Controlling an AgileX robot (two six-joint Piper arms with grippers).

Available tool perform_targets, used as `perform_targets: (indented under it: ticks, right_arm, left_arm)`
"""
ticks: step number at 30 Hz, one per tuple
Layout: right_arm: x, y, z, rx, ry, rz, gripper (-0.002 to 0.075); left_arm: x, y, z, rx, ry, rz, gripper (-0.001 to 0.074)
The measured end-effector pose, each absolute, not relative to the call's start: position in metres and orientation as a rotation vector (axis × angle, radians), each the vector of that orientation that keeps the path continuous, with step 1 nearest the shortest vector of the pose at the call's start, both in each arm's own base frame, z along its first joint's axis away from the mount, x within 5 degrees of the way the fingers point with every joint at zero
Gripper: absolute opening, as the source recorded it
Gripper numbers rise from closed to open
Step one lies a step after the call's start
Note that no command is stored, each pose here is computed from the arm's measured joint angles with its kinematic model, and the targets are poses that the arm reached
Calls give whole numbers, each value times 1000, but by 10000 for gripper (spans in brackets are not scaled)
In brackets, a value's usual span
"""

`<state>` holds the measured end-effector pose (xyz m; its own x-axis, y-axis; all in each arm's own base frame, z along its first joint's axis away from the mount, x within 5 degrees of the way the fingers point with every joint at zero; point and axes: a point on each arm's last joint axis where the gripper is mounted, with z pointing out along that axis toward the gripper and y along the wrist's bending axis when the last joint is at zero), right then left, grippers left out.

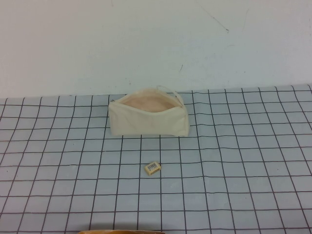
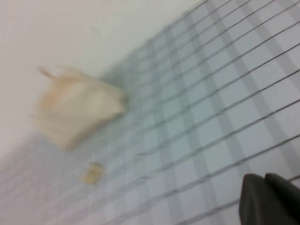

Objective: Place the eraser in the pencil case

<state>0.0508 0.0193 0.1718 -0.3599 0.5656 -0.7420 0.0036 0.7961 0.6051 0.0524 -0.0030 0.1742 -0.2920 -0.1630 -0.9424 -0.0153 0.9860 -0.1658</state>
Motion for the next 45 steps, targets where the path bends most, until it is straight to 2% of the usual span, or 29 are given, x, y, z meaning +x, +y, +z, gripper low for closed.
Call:
perform_targets:
  ticks: [3, 6, 10, 13, 19, 22, 25, 29, 36, 41, 45]
  right_arm:
    - [51, 24, 179, 590, 1775, 852, -1]
    - [52, 24, 181, 563, 1752, 837, -1]
    - [52, 23, 182, 441, 1756, 740, -1]
    - [49, 29, 186, 225, 1813, 653, -1]
    - [45, 33, 250, -171, 1792, 417, -1]
    - [56, 32, 284, -330, 1896, 286, -1]
    - [72, 30, 315, -469, 2037, 195, -1]
    - [104, 30, 349, -596, 2230, 191, -1]
    - [171, 40, 366, -758, 2427, 280, -1]
    - [224, 86, 368, -978, 2508, 180, -1]
    - [253, 137, 358, -1145, 2539, -19, -1]
  left_arm:
    - [52, -3, 174, -132, 1863, -149, -1]
    - [52, -3, 174, -133, 1863, -151, -1]
    - [52, -3, 174, -134, 1863, -153, -1]
    - [52, -4, 174, -145, 1862, -169, -1]
    - [52, -4, 174, -154, 1862, -184, -1]
    - [52, -4, 174, -155, 1861, -186, -1]
    - [52, -4, 174, -155, 1861, -186, -1]
    - [52, -4, 174, -156, 1861, -188, -1]
    - [52, -4, 174, -156, 1861, -188, -1]
    - [52, -4, 174, -157, 1861, -189, -1]
    - [52, -4, 174, -157, 1861, -189, -1]
